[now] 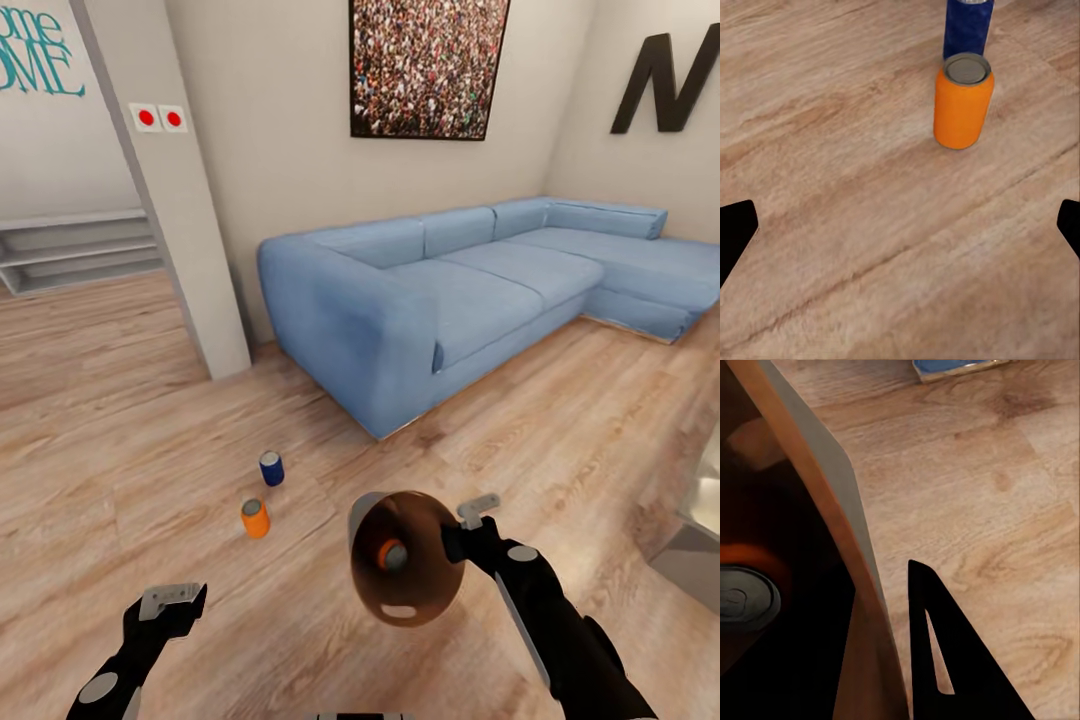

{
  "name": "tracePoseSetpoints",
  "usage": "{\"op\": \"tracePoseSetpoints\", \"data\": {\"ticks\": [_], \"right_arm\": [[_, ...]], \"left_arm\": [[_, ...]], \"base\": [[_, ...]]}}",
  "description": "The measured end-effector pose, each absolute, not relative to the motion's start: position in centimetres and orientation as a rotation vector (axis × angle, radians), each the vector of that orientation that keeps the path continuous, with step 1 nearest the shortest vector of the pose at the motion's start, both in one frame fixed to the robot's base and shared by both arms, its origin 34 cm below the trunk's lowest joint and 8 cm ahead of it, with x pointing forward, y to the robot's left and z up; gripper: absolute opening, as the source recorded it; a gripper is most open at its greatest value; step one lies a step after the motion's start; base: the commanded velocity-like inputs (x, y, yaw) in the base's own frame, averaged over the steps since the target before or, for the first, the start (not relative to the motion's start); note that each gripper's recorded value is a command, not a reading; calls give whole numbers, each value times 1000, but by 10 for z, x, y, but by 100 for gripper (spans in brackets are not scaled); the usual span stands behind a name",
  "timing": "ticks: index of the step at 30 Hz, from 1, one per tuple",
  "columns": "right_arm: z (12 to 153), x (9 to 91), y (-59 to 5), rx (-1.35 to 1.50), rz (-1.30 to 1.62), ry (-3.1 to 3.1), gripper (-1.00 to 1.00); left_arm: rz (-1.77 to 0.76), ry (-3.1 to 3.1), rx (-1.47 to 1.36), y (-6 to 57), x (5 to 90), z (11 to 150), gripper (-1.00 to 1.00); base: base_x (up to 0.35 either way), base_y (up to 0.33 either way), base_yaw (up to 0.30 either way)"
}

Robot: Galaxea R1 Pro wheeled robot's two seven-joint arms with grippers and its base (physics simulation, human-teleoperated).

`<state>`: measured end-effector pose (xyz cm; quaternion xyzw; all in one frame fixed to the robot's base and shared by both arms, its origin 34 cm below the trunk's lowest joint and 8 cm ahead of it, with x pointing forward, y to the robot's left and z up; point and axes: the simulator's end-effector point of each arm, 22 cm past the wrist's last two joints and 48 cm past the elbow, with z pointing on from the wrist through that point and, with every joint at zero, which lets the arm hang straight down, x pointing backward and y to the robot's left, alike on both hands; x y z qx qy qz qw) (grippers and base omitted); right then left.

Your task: Put the three can of soda from the living room inside the tash can in the kitchen.

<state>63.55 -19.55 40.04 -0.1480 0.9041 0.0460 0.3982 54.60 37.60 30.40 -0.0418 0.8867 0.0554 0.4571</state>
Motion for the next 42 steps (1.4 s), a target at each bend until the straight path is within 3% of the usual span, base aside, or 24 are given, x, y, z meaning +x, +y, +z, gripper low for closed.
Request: {"op": "tracePoseSetpoints", "data": {"ticks": [10,30,38,42], "right_arm": [[393,626,-182,-348,167,2297,-100],[399,627,-183,-308,196,2289,-100],[373,616,-267,-74,102,2352,-100],[362,605,-279,-17,116,2355,-100]], "left_arm": [[137,2185,-103,376,546,304,100],[135,2180,-103,376,547,307,100],[130,2189,-94,373,547,306,100],[128,2189,-92,372,547,307,100]], "base": [[181,127,-172],[31,73,-248],[135,286,-249],[149,298,-250]]}}
